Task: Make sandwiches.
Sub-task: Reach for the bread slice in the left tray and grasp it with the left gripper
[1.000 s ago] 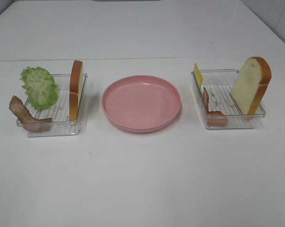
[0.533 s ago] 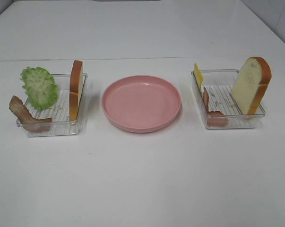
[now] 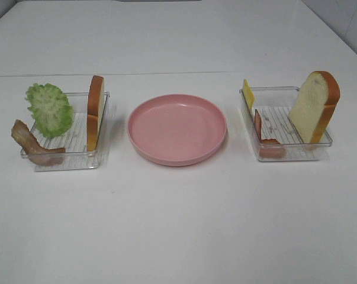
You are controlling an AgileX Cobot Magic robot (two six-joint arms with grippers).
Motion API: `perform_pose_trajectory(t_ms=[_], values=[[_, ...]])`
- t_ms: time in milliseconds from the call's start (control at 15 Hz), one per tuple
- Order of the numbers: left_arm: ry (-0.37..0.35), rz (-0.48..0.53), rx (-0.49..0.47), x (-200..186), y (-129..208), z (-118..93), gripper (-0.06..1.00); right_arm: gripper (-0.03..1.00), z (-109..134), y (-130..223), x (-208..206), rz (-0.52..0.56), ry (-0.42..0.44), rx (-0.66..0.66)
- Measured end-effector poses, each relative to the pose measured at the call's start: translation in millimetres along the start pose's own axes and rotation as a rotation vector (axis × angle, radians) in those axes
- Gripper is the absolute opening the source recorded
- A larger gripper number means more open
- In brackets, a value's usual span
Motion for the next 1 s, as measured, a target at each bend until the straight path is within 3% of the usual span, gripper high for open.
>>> perform_pose_trajectory(t_ms=[133, 267, 467, 1000], values=[[-0.001, -0.015, 0.0, -1.2, -2.9, 0.1, 0.79, 0.78, 0.0, 0.0, 0.0, 0.0, 0.0, 0.0], [-0.007, -0.09, -0.003, 7.9, -27.9, 2.0, 0.79, 0.78, 0.0, 0.0, 0.0, 0.0, 0.0, 0.0], [0.024, -0.076, -0.047, 40.3, -56.1, 1.4, 0.79, 0.78, 0.0, 0.0, 0.0, 0.0, 0.0, 0.0], [0.073, 0.286, -0.139, 156.8, -121.9, 3.2, 0.79, 0.78, 0.0, 0.0, 0.0, 0.0, 0.0, 0.0]])
Point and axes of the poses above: a point on each arm's last joint axis where the gripper is mounted, x pointing out along that axis toward the gripper, z along the wrist's bending axis when the last joint is at zero, y = z × x, the point moved 2 cm from there along x, pointing out along that axis toward the gripper, and after that the axes turned 4 degrees about x, right-handed, at the moved point
